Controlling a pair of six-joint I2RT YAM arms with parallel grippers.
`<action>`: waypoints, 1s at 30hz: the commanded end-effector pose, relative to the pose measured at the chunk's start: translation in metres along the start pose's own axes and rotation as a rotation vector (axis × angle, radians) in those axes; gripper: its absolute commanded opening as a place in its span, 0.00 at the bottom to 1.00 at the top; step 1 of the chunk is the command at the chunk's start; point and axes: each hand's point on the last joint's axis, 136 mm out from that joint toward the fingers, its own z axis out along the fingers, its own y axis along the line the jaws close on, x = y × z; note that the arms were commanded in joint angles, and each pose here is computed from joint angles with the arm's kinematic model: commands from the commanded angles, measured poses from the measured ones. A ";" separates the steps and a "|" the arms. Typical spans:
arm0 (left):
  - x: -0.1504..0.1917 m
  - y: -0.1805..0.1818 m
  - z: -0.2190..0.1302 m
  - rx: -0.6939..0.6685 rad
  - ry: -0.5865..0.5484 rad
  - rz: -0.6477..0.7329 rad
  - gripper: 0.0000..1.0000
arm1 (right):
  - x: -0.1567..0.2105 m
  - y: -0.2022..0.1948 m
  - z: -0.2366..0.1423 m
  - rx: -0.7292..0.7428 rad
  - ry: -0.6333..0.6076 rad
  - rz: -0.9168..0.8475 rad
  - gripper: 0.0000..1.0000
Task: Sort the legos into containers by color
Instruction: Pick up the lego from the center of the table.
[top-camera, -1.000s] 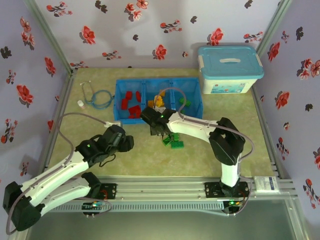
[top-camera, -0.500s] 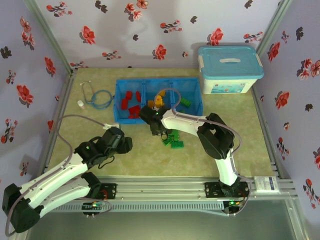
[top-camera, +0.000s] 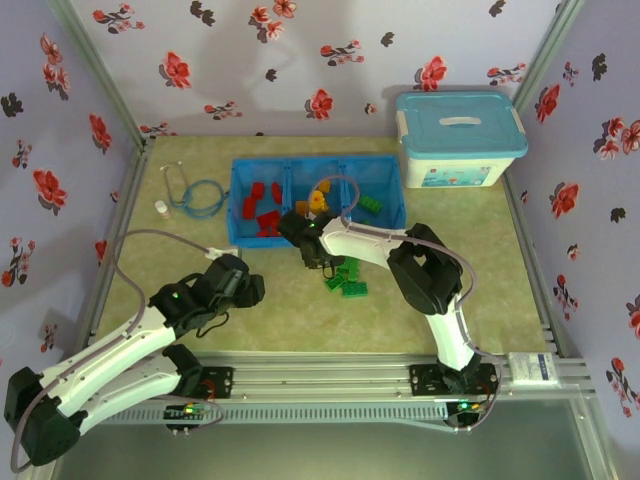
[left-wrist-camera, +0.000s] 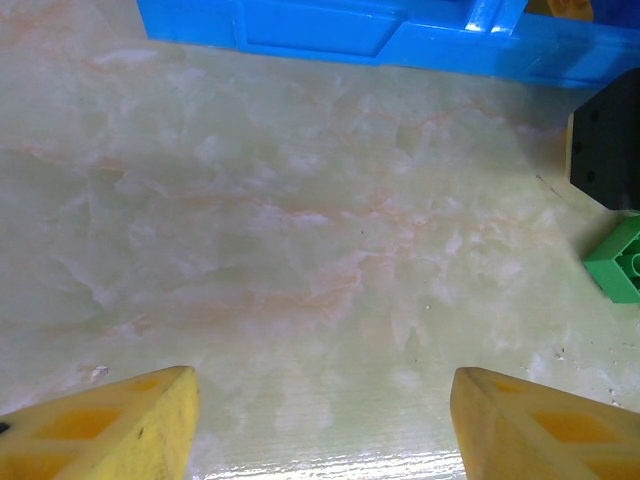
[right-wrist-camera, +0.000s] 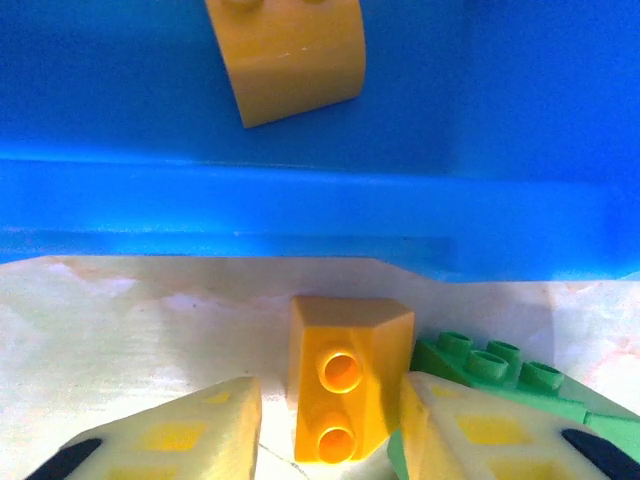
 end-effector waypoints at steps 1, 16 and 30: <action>0.001 0.004 0.001 -0.019 -0.009 -0.013 0.67 | 0.009 -0.008 0.016 0.044 0.040 -0.010 0.37; -0.003 0.004 -0.002 -0.020 -0.021 -0.014 0.67 | 0.012 -0.002 -0.016 -0.009 -0.015 -0.011 0.18; -0.003 0.005 -0.005 -0.020 -0.024 -0.012 0.66 | -0.038 -0.002 -0.107 -0.144 -0.200 -0.002 0.19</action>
